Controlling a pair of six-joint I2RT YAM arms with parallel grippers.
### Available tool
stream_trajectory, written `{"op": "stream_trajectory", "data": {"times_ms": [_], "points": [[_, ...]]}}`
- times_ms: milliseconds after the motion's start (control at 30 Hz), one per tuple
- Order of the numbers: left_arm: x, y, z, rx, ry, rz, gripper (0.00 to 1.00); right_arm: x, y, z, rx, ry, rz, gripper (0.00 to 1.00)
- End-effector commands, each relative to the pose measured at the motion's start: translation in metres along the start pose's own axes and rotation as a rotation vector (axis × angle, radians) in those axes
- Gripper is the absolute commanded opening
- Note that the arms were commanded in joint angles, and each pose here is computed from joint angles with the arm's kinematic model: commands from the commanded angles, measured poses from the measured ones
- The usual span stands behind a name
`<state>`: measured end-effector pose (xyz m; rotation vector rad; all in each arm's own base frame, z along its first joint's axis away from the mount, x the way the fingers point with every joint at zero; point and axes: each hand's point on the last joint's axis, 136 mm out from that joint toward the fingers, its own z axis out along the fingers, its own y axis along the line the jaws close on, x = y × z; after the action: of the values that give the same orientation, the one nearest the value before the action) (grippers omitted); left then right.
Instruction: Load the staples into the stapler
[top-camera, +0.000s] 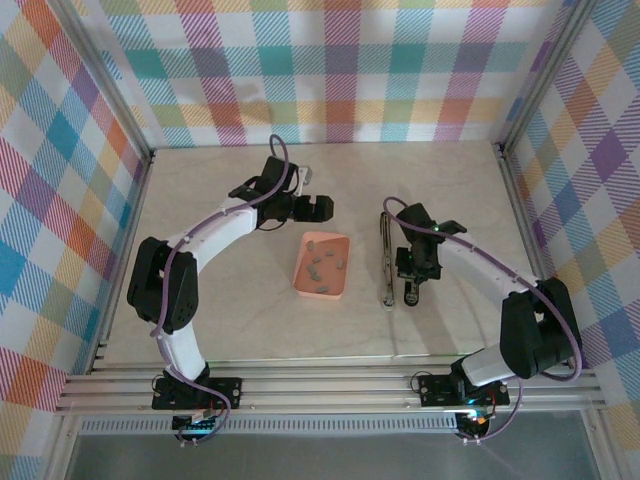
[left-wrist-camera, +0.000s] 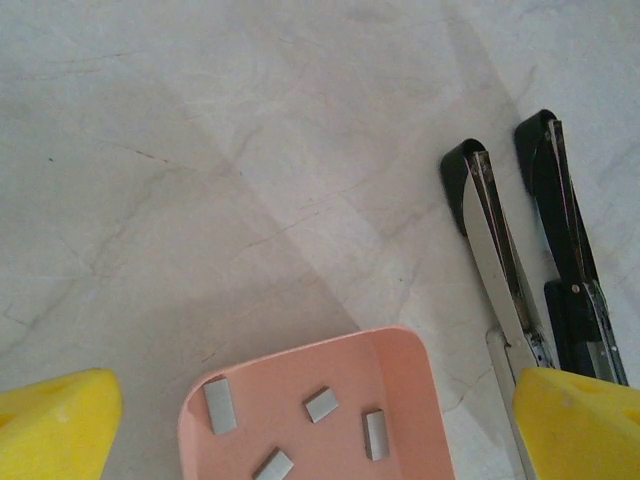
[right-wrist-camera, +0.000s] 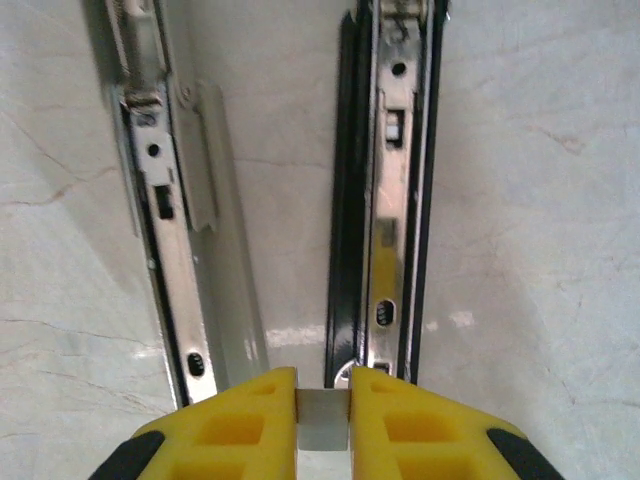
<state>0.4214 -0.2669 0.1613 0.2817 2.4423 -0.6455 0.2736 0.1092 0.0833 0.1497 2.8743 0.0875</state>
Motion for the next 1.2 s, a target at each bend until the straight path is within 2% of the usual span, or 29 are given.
{"op": "stream_trajectory", "data": {"times_ms": [0,233,500,833,1167], "points": [[-0.019,-0.023,-0.009,0.013,-0.084,0.041,1.00,-0.026,0.009,-0.027,-0.059,-0.124,-0.012,0.18],[-0.009,-0.042,0.002,0.036,-0.102,0.087,1.00,-0.025,0.002,-0.037,-0.062,-0.189,-0.001,0.17],[0.003,-0.041,0.028,0.065,-0.067,0.077,1.00,-0.001,-0.019,-0.029,0.005,-0.152,-0.002,0.18],[0.004,-0.048,0.062,0.118,-0.024,0.093,1.00,0.006,-0.023,-0.008,0.048,-0.094,-0.035,0.18],[0.011,-0.047,0.079,0.132,0.002,0.057,1.00,0.012,-0.015,0.006,-0.003,-0.062,-0.033,0.18]]}}
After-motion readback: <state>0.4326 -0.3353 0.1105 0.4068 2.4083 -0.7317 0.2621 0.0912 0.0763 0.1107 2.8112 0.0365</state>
